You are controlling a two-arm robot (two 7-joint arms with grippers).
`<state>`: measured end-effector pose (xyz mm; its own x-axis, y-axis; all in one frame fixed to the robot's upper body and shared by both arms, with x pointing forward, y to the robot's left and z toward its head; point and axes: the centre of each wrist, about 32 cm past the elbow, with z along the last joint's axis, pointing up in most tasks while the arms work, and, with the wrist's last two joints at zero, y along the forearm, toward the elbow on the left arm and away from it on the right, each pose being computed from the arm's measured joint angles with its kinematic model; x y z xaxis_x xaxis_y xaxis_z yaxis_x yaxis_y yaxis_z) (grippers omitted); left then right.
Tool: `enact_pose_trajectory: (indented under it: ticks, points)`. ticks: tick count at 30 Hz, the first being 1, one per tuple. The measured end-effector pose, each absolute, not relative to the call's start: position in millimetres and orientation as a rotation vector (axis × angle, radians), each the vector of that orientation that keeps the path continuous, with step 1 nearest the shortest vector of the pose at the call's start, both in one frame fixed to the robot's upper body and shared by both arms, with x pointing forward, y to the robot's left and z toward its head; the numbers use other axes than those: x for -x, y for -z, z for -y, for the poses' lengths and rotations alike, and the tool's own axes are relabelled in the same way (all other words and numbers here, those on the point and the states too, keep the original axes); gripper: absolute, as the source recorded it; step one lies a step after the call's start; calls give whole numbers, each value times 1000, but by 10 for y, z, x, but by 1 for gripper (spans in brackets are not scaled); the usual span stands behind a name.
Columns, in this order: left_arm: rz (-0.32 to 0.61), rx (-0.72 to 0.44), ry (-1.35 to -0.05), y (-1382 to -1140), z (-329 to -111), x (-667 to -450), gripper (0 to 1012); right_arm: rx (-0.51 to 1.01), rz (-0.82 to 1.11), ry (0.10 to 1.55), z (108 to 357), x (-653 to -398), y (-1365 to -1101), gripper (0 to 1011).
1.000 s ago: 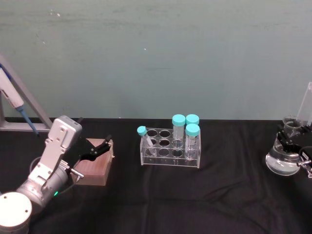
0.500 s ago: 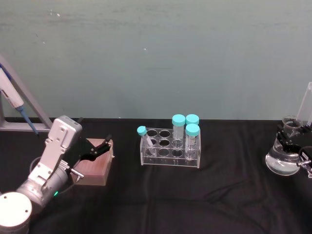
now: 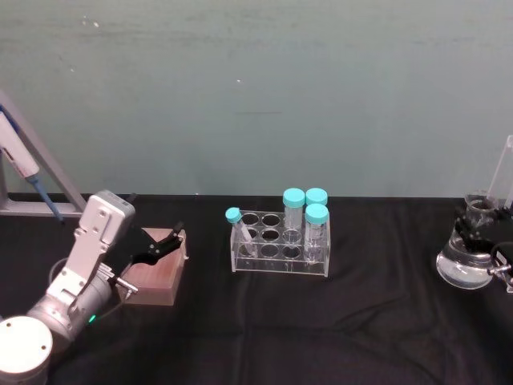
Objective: Place the experimental apparatus aside using one hand.
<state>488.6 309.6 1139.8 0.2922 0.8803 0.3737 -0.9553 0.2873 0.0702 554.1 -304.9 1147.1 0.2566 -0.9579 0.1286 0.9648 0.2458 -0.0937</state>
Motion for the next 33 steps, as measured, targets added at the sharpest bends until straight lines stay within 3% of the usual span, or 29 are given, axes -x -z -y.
enact_pose_trajectory:
  ticks: [13,18,33]
  points:
    - [285,-305,-1248,-11398,-3097,-4886,1000,165,47,1312,3047,-5540,-11469,877]
    - [285,-304,-1248,-11398,-3096,-4886,1000,165,47,1312,3048,-5541,-11471,990]
    - [285,-304,-1248,-11398,-3097,-4886,1000,159,76,1327,3036,-5517,-11510,1000]
